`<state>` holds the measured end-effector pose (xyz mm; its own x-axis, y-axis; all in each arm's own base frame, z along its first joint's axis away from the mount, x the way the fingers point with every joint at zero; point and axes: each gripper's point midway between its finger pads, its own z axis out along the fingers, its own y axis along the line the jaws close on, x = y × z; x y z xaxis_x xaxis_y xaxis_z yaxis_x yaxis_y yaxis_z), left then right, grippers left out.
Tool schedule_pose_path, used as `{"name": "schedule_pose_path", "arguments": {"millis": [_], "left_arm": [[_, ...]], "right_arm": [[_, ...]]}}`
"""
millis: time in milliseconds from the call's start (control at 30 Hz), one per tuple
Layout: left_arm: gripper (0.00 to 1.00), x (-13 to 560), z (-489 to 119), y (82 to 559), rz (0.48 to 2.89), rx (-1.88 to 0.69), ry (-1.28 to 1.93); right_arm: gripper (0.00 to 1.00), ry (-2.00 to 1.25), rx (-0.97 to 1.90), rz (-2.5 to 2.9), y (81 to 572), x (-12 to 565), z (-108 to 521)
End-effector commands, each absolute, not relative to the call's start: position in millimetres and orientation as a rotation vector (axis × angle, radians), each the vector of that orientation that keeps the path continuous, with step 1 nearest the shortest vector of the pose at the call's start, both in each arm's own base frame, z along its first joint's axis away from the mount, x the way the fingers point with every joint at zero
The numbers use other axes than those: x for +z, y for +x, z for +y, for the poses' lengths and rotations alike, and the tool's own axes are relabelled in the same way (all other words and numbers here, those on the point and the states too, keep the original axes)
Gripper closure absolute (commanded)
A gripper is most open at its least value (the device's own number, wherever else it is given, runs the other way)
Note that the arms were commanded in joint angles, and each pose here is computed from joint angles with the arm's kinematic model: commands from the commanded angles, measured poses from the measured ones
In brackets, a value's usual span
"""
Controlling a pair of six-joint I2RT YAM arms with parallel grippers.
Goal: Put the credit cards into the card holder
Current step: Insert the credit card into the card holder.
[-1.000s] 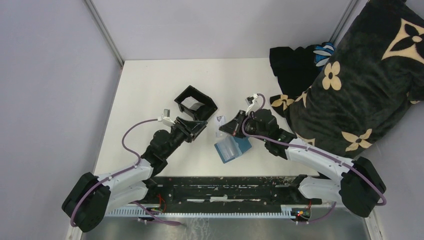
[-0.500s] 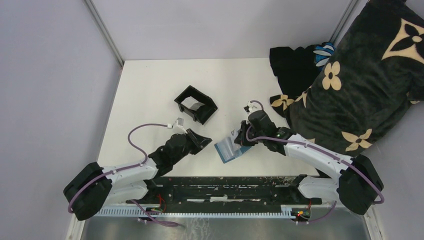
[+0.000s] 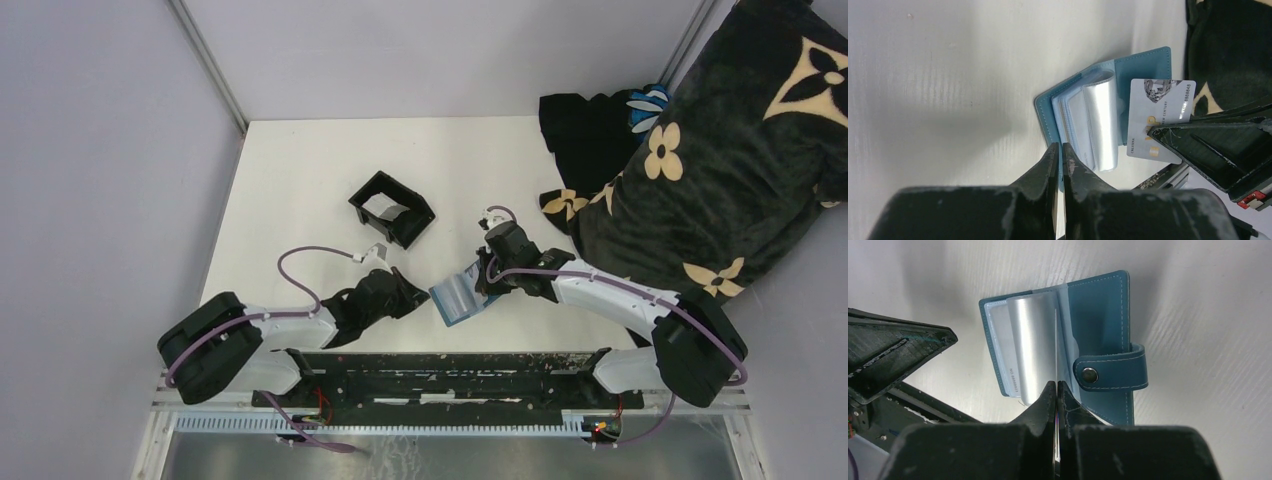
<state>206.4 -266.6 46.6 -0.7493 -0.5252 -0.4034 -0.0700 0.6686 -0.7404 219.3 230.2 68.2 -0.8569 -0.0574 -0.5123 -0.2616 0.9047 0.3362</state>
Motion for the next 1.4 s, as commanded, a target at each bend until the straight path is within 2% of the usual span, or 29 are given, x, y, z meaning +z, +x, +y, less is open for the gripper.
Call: {"name": "schedule_pose_path", "arguments": {"millis": [0,300,800,1367], "left_arm": [[0.89,53.7,-276.3,218.3,2.235,-0.954,-0.428],[0.9,39.5,-287.6,218.4,2.293,-0.918,-0.407],[0.91,23.5,-293.3,215.1,2.349,-0.892,-0.405],[0.91,15.5,-293.6,212.7,2.369,-0.872,-0.407]], "right_arm": [[0.99,-0.257,0.513,2.503,236.9,76.6,232.9],[0.99,-0.262,0.516,2.526,239.8,63.6,230.3],[0.99,-0.21,0.684,2.554,230.8,45.8,237.4],[0.99,-0.129,0.843,2.491,223.9,58.6,239.8]]}}
